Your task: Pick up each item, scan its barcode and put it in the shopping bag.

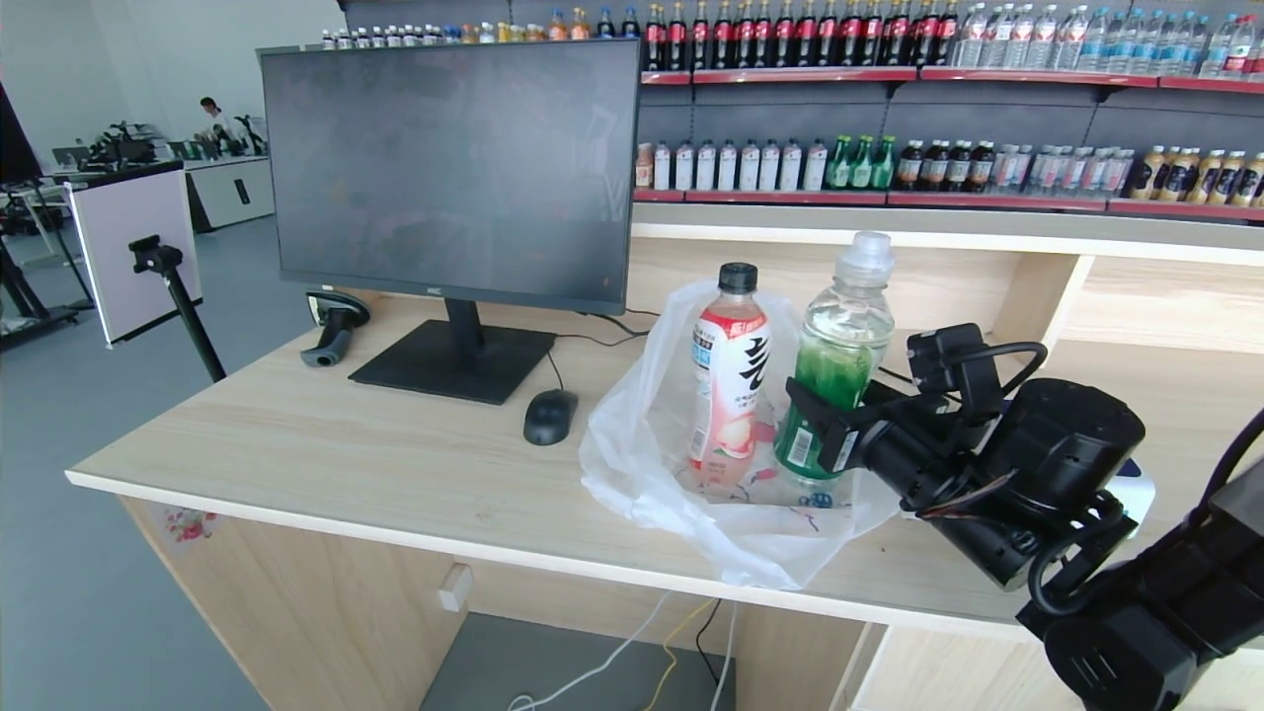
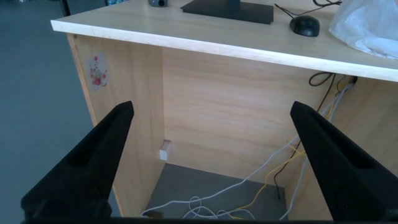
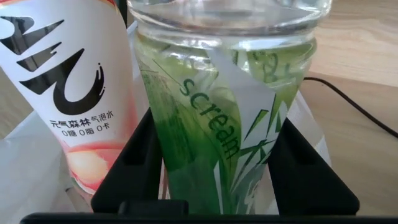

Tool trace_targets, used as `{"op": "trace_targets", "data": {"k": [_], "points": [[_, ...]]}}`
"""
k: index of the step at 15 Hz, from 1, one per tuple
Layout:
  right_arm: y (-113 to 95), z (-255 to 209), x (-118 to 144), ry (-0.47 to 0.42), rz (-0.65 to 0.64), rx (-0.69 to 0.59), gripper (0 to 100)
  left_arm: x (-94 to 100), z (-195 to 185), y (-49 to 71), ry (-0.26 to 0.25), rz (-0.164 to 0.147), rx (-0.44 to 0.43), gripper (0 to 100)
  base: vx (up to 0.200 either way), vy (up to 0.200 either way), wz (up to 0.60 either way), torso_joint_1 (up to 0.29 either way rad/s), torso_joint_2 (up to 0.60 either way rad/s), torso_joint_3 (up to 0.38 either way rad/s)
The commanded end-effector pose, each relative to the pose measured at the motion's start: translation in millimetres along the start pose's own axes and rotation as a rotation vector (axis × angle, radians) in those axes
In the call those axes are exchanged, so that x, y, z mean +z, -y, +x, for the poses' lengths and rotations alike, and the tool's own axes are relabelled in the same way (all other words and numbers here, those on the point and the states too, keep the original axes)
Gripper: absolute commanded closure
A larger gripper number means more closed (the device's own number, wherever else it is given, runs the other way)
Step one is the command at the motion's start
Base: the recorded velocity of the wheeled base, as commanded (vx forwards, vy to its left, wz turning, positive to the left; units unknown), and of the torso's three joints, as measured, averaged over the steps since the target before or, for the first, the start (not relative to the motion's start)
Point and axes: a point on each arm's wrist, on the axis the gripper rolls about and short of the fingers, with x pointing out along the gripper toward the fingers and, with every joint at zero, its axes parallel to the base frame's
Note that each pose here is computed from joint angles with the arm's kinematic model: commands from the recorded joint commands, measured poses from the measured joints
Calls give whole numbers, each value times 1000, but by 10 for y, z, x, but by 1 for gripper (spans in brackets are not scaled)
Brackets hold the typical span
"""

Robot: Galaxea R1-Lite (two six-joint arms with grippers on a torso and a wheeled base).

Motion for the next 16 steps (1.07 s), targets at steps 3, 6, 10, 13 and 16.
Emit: {"op": "trace_targets", "data": {"k": [3, 6, 10, 13, 16], "points": [[-15, -7, -37, -12, 14, 5, 0, -3, 0, 0, -2, 0, 1, 0, 0, 0, 0, 0, 0, 0], [-18, -17, -28, -3, 21, 6, 0, 0, 0, 0, 1, 0, 1, 0, 0, 0, 0, 0, 0, 0], [-12, -41, 38, 17, 24, 5, 0, -3, 0, 0, -2, 0, 1, 0, 0, 0, 0, 0, 0, 0], [-6, -100, 59, 16, 24, 5, 0, -3, 0, 0, -2, 0, 3, 0, 0, 0, 0, 0, 0, 0], [-3, -145, 166, 51, 27, 5, 0, -3, 0, 0, -2, 0, 3, 0, 0, 0, 0, 0, 0, 0]]}}
